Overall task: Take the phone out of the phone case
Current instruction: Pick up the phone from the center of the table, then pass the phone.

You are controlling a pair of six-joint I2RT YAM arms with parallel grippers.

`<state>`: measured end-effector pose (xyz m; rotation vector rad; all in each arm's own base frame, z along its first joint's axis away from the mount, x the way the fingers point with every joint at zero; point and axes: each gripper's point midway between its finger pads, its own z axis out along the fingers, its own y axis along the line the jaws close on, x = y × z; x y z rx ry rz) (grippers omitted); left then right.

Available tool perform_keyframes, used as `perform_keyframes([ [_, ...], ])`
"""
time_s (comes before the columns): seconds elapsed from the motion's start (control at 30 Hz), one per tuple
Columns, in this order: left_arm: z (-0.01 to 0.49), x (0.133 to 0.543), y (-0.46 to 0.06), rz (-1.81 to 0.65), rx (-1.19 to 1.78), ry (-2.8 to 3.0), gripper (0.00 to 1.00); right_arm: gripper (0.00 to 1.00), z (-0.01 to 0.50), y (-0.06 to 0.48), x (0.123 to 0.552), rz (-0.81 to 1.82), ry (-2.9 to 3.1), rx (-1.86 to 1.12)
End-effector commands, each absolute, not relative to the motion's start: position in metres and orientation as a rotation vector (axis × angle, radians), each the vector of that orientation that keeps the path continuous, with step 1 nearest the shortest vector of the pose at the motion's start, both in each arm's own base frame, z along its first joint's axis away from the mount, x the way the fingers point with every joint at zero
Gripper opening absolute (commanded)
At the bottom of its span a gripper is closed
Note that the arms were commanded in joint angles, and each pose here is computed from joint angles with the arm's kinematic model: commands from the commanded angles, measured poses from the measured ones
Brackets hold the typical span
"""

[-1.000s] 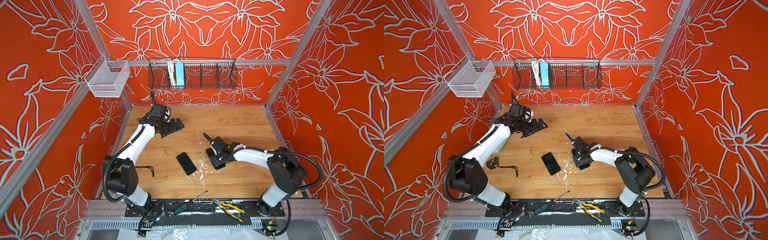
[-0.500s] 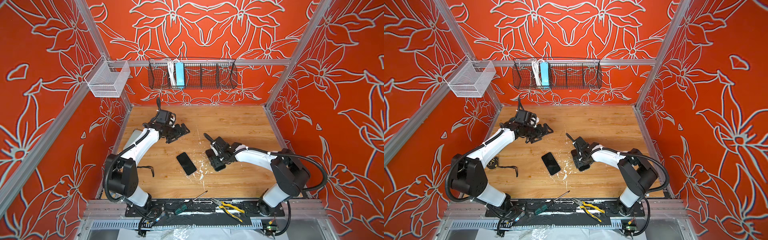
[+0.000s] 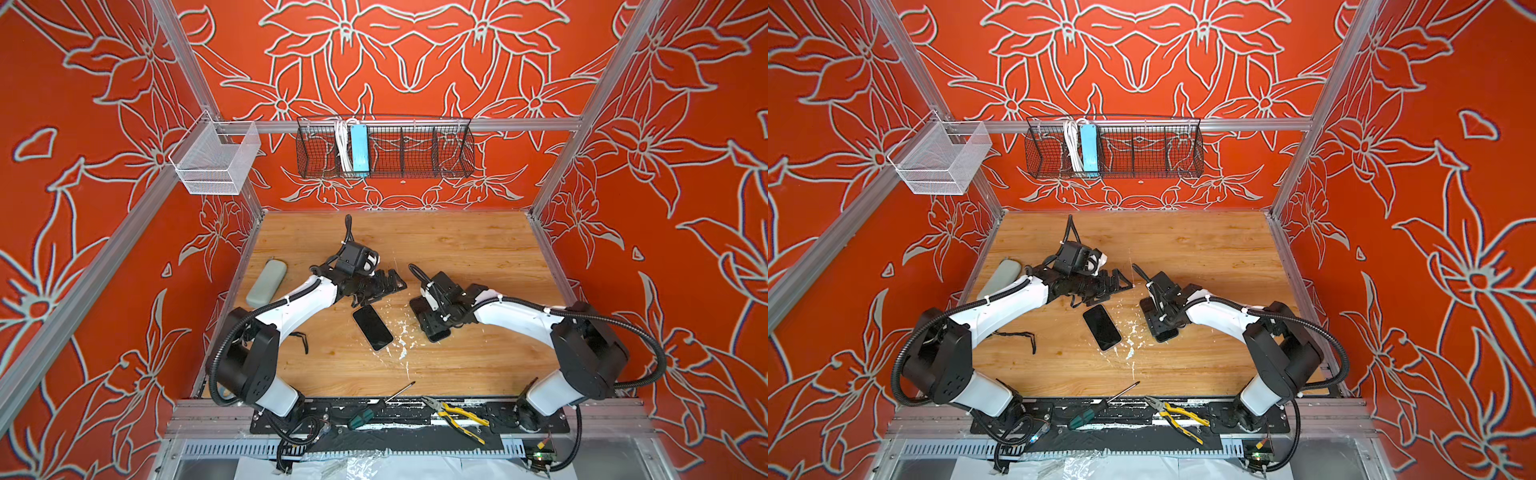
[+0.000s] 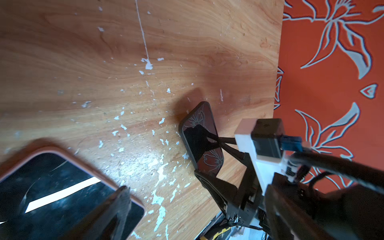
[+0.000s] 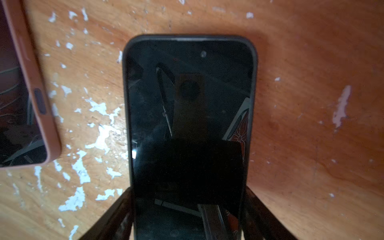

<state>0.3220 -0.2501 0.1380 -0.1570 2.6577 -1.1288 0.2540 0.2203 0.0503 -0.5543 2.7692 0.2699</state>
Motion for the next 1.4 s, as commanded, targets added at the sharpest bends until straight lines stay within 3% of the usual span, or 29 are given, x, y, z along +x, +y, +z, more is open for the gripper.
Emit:
perform_keyframes([
  [0.0,0.139,0.323,-0.269,-1.260,-0.117,2.632,0.95,0.47,0.087,0.234,0.263,0.378,2.682,-0.514],
  [0.27,0.133,0.320,-0.295,-1.377,-0.079,2.655,0.89,0.47,0.115,0.244,0.260,0.489,2.641,-0.507],
  [0.67,0.133,0.324,-0.308,-1.474,-0.109,2.626,0.62,0.47,0.128,0.250,0.255,0.575,2.611,-0.492],
  [1.37,0.133,0.325,-0.309,-1.495,-0.124,2.608,0.32,0.47,0.127,0.250,0.251,0.608,2.604,-0.477],
])
